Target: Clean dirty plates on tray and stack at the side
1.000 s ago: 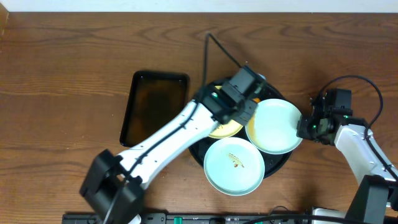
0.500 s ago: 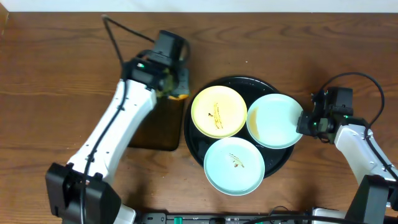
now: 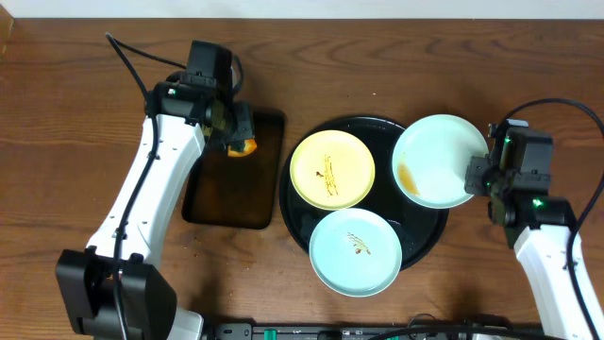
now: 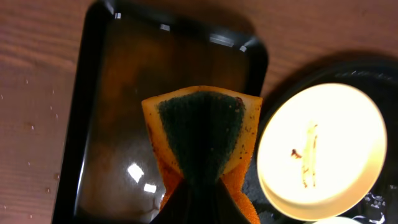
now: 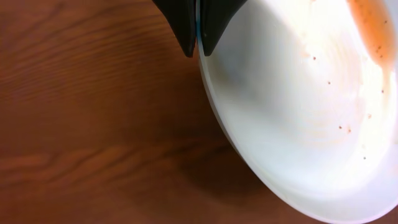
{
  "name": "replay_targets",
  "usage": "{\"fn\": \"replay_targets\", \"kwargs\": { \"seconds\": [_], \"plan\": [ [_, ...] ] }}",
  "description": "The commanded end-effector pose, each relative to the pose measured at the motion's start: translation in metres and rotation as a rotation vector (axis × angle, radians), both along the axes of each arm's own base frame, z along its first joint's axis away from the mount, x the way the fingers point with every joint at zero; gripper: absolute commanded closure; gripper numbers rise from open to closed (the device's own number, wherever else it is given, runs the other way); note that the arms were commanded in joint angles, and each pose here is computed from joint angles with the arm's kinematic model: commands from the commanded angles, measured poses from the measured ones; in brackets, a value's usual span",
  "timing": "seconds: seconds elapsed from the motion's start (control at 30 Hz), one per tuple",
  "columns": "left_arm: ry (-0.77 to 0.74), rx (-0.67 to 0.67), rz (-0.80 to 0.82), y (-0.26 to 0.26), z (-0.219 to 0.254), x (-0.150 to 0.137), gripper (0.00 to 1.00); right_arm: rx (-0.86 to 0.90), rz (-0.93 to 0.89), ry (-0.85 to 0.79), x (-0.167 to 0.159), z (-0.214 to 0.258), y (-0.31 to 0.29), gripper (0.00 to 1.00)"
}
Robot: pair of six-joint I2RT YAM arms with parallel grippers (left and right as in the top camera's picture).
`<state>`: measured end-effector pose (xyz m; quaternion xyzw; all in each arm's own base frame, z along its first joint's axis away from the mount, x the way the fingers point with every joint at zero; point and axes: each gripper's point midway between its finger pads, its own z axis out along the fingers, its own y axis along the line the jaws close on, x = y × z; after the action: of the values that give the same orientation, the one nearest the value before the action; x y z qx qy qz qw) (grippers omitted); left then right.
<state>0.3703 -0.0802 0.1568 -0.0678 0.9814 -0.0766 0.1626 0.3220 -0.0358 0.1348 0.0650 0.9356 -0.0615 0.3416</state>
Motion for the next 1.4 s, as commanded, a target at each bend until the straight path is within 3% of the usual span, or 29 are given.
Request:
{"fn": "replay_targets", "kwargs": {
  "seconds": [0.0, 0.23, 0.4, 0.87, 1.37],
  "plan": [
    [0.025, -0.005, 0.018, 0.009, -0.011, -0.008, 0.93, -0.194, -0.021, -0.048, 0.0, 0.028, -0.011, 0.99],
    [0.055, -0.027, 0.007, 0.017, -0.038, -0.014, 0.92, -0.42, -0.05, -0.089, -0.003, 0.05, -0.003, 0.99],
    [0.083, -0.023, 0.021, 0.023, -0.051, -0.02, 0.92, -0.517, 0.062, -0.115, -0.002, 0.059, 0.029, 0.99],
    [0.091, -0.023, 0.022, 0.023, -0.053, -0.022, 0.93, -0.852, 0.14, -0.248, -0.011, 0.11, 0.078, 0.99],
    [0.091, -0.023, 0.021, 0.023, -0.053, -0.022, 0.92, -0.823, 0.109, -0.297, -0.009, 0.117, 0.082, 0.99]
  ]
}}
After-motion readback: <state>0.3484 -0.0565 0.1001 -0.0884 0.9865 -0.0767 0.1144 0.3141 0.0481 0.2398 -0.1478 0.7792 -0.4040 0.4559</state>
